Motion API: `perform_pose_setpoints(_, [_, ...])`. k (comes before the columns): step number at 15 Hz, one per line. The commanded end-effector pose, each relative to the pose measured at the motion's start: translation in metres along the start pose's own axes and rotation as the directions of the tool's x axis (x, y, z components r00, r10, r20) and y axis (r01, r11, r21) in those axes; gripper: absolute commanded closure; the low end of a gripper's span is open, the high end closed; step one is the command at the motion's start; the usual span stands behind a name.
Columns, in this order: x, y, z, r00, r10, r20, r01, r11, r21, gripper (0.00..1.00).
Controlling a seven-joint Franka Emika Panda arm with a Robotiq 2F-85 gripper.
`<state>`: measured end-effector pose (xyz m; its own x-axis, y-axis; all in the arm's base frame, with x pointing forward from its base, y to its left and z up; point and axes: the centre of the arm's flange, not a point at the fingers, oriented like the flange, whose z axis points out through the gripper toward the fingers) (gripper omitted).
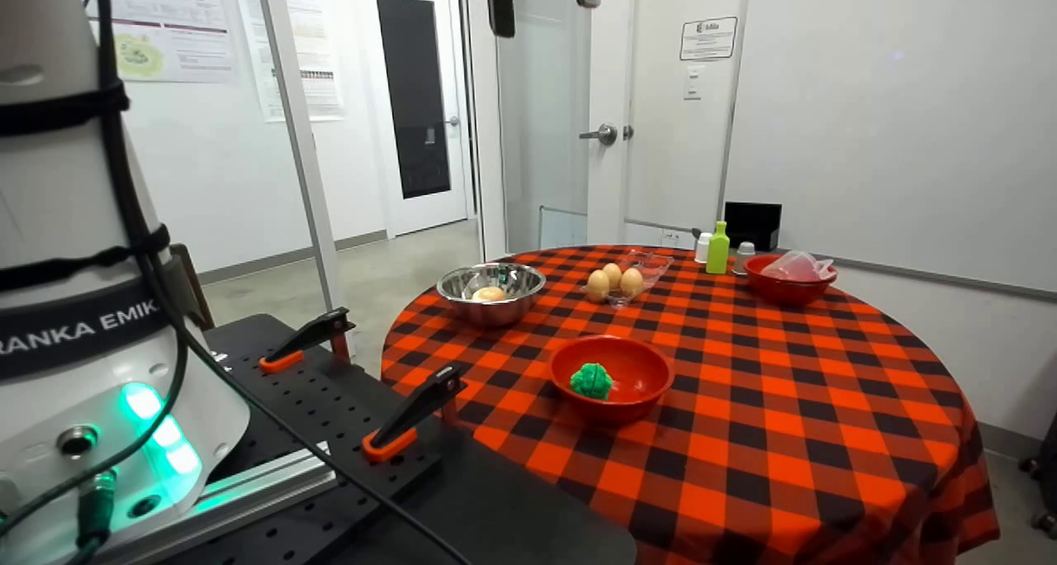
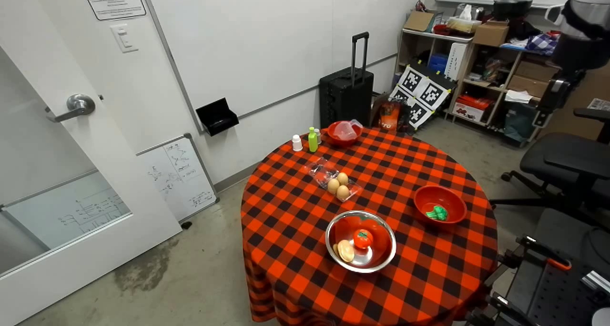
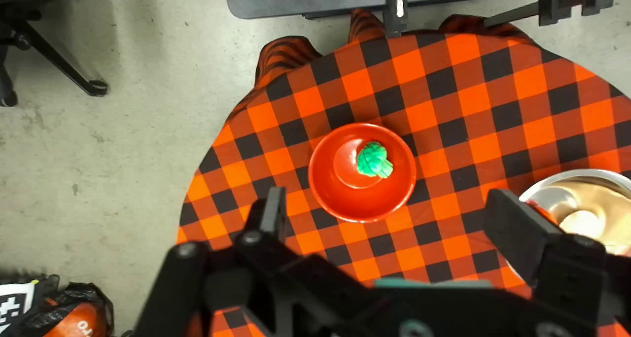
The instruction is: Remove the tomato from the bowl and put it on the table
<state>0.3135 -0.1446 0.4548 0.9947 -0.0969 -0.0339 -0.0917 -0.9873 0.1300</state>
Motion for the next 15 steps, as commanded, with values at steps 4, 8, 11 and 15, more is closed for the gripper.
perform_pose_setpoints(4, [0.075, -0.053, 0.071, 0.998, -0.062, 0.016, 0.06, 0.994, 0.096, 0.0])
perform_pose_setpoints(8, [0.097, -0.082, 0.106, 0.996, -0.084, 0.043, 0.078, 0.989, 0.127, 0.0])
perform_pose_setpoints(11, [0.112, -0.104, 0.128, 0.992, -0.111, 0.053, 0.103, 0.985, 0.139, 0.0])
perform_pose_setpoints(15, [0.141, -0.142, 0.152, 0.984, -0.167, 0.068, 0.155, 0.976, 0.152, 0.0])
